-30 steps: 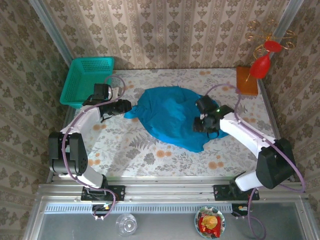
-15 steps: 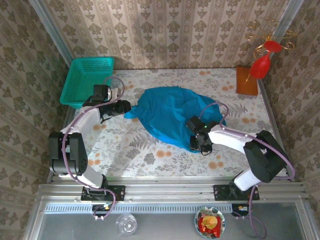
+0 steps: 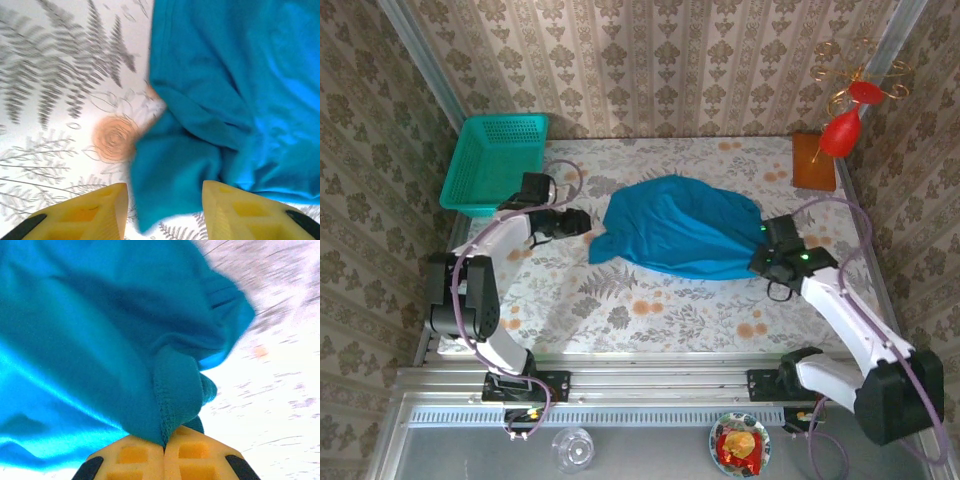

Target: Fold the inside-out t-shirt

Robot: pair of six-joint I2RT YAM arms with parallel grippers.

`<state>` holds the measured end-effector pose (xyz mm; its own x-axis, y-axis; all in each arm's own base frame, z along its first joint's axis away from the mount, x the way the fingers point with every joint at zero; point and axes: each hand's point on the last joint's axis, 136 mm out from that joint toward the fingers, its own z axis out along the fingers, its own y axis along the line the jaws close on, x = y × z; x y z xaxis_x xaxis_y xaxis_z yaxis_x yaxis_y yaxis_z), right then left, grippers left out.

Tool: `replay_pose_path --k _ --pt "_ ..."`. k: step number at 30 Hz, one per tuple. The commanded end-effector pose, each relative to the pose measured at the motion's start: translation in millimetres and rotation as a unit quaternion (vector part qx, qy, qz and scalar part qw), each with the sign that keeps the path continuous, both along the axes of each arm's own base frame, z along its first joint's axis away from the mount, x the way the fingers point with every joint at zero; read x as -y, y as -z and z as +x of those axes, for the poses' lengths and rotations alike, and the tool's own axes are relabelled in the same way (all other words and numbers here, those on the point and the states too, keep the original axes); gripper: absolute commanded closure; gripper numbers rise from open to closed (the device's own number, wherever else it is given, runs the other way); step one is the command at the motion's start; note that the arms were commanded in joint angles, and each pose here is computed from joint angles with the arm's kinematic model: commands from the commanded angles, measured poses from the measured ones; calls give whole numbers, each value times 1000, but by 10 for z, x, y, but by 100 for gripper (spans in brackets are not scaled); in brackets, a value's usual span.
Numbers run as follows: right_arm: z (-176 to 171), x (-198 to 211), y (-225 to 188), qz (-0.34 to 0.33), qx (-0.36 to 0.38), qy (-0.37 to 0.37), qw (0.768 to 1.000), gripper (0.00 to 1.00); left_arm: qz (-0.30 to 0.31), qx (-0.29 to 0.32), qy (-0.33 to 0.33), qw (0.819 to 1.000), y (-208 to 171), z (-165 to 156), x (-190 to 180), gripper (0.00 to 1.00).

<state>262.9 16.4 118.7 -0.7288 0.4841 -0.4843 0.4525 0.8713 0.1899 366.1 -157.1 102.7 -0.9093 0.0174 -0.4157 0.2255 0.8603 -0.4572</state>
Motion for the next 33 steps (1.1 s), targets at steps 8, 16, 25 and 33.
replay_pose_path --k 8,16,25,33 --pt "-71 274 -56 -26 -30 -4 999 100 95 35 219 970 -11 -664 1094 58" --pt "-29 249 -80 -7 -22 1 1000 100 142 0 295 945 370 -1219 1408 61" --pt "-48 295 -127 -13 -17 4 1000 100 254 -44 260 931 861 -1043 926 56" --pt "-81 352 -129 -19 -19 9 1000 100 278 -48 223 933 879 -857 653 55"
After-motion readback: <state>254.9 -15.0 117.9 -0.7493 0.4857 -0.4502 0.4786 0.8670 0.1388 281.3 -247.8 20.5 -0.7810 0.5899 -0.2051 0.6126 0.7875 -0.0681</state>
